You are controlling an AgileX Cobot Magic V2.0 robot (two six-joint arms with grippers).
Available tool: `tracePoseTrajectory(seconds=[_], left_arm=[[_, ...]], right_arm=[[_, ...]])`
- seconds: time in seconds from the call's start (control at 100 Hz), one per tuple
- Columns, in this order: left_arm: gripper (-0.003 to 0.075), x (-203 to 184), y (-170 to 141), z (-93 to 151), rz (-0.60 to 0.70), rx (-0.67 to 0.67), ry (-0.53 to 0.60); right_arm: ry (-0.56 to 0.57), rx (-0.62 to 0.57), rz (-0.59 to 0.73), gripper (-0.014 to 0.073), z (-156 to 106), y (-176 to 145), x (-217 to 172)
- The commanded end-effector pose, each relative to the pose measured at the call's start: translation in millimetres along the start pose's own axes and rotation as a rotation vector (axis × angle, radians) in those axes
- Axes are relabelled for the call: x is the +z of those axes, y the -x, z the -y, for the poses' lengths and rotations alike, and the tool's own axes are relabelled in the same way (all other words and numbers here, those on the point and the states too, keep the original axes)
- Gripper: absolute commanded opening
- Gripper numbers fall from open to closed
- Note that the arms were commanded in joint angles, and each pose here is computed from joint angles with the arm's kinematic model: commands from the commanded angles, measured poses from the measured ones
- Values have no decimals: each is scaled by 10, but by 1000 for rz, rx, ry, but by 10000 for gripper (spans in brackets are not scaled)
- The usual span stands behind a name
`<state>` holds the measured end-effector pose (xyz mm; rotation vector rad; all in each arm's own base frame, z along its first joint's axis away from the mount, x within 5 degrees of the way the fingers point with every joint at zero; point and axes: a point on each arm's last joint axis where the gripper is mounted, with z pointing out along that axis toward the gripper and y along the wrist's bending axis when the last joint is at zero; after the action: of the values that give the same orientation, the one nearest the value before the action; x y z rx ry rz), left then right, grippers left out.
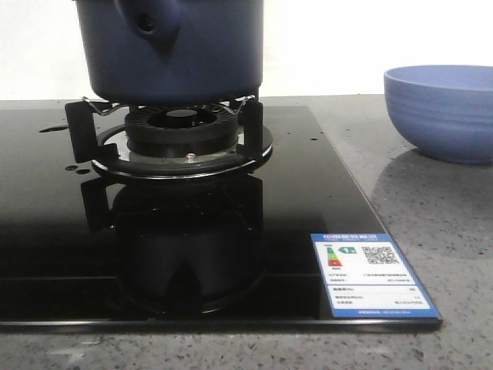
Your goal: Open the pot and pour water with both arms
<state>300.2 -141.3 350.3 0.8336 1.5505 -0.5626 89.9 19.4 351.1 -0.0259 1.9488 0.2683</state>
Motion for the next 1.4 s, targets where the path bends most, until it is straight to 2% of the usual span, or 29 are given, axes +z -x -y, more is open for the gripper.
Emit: tracePoseTrajectory(seconds=[0.0,0.28,0.44,0.54,0.89,1.27,1.39], left_arm=[[539,-24,165,-30,78,-33,18],[541,27,128,-66,92,-39,31],[591,38,125,-77,103,-44,35],[589,39,140,-43,122,-43,-4],[517,43,158,11,151,-41,-69],[361,48,166,40,157,-39,-88],[343,60,151,36,152,-39,-89]], right_arm=[[8,-19,96,380,-22,159,-28],[9,-17,96,379,-23,158,-28],[10,-17,102,379,-24,164,-28],[10,-17,104,379,-24,166,-28],[17,-9,105,379,-29,167,-29],[17,-9,105,379,-29,167,-29],[17,-9,105,379,-29,167,-29]])
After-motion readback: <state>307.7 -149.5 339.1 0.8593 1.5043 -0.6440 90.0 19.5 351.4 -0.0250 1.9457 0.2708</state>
